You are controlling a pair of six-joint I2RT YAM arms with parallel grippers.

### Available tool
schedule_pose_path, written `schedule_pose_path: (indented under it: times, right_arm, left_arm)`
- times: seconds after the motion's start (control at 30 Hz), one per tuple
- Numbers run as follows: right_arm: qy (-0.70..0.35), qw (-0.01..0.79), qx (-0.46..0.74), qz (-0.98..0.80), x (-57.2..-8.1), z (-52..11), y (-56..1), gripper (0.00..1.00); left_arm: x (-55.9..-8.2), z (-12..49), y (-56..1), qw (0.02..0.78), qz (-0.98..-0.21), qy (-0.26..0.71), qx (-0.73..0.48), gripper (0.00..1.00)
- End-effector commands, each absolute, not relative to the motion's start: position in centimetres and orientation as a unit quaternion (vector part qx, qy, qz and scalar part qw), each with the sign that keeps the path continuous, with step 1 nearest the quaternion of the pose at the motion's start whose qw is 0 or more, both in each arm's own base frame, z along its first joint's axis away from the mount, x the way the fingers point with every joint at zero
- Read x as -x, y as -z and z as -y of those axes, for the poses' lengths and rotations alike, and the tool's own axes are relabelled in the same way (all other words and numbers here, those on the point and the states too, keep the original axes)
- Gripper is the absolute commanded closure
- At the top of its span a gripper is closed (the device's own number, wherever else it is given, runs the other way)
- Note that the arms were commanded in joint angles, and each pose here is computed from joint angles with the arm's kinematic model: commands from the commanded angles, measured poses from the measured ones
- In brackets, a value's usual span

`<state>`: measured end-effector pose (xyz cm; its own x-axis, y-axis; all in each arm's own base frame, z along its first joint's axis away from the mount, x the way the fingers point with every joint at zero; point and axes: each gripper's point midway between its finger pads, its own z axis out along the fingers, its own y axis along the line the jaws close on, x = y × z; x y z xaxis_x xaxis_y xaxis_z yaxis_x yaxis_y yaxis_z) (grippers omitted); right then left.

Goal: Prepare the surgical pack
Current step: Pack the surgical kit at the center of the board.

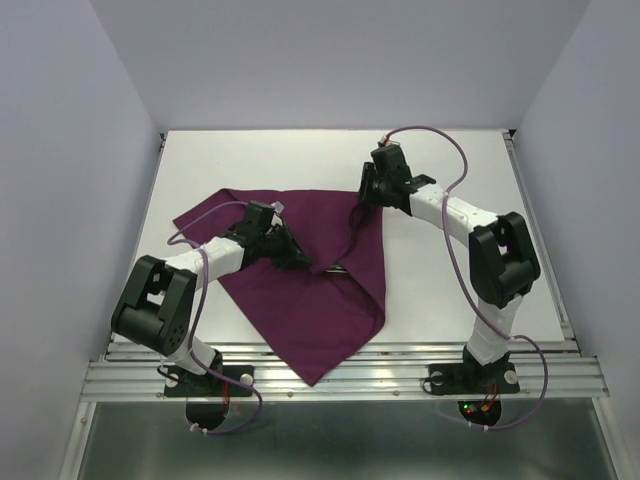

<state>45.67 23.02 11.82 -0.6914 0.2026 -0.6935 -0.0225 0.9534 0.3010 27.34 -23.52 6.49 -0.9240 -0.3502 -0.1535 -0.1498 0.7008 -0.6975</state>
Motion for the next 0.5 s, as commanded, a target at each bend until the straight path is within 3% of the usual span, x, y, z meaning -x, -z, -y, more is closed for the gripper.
schedule_pose_path:
  times: [0.0,0.27,0.47]
  right_arm:
    - [-0.122,0.403,-0.058,-0.905,-46.0,-21.7,-12.5,0.55]
    - [-0.109,0.408,-0.063,-0.904,-45.5,-20.9,-12.6,0.99]
    - [-0.098,0.412,-0.073,-0.903,-44.8,-20.0,-12.9,0.99]
  left_arm:
    - [-28.3,24.2,-9.5,0.173,-0.901,0.382,0.111,1.00]
    - [-28.3,24.2,-9.7,0.176,-0.900,0.383,0.110,1.00]
    - [-28.4,24.3,-10.1,0.180,-0.898,0.386,0.107,1.00]
